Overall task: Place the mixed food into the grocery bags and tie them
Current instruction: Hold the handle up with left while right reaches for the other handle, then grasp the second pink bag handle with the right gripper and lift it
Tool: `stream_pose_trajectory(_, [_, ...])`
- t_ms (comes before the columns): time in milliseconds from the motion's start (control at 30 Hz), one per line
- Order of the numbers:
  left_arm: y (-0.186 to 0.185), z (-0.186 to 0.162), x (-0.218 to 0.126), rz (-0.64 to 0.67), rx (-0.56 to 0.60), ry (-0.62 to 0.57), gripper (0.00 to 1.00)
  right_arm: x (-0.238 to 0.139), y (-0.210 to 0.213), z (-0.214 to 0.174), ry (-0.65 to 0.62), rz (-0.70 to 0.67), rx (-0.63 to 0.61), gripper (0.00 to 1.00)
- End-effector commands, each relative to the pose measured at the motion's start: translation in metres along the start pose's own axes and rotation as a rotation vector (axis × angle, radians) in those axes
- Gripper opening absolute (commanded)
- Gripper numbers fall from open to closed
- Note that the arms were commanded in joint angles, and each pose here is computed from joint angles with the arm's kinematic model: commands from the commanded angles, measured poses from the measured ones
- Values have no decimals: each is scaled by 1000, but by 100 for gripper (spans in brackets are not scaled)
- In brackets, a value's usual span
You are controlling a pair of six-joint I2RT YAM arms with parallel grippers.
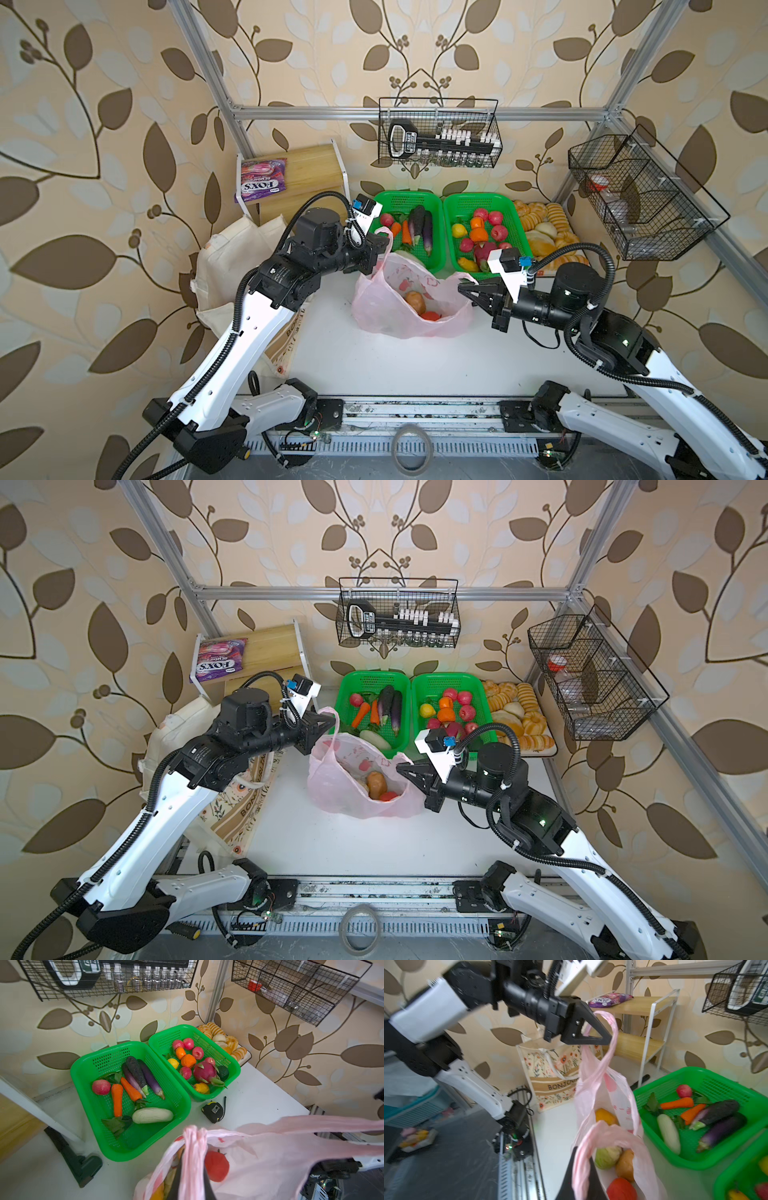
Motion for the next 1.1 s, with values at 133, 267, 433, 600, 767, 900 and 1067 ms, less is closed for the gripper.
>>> stream_pose_trajectory(133, [19,18,4,66,-62,-32,18,-11,11,16,-157,24,247,0])
stream_pose_trajectory(267, [20,16,14,32,-92,-4,74,1,-28,-7,-223,-295,341,0])
stream_pose_trajectory(433, [18,16,-6,110,-85,-75,94,5,-30,-11,-261,-250,343,0])
stream_pose_trajectory(600, [-1,24,-20,-80,-63,-196,91,5,-28,-10,-233,-240,295,0])
stream_pose_trajectory(767, [-36,24,5,-523,-30,-207,85,-3,-22,-5,-262,-206,246,0])
stream_pose_trajectory(900, [-65,26,25,-592,3,-147,87,-4,-17,-5,-247,-155,170,1])
stream_pose_trajectory(1067, [-70,46,38,-658,-160,-202,81,3,-20,-16,-179,-153,61,2])
Point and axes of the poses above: each gripper's point midway between its finger pads, its own x axis out along the fingers, its own y axis along the line the jaws close on, z = x × y, the point moved 10 cm from there along -x, back along the fingers, and after that the axes turned 12 degrees about x, right-handed, at the moved point
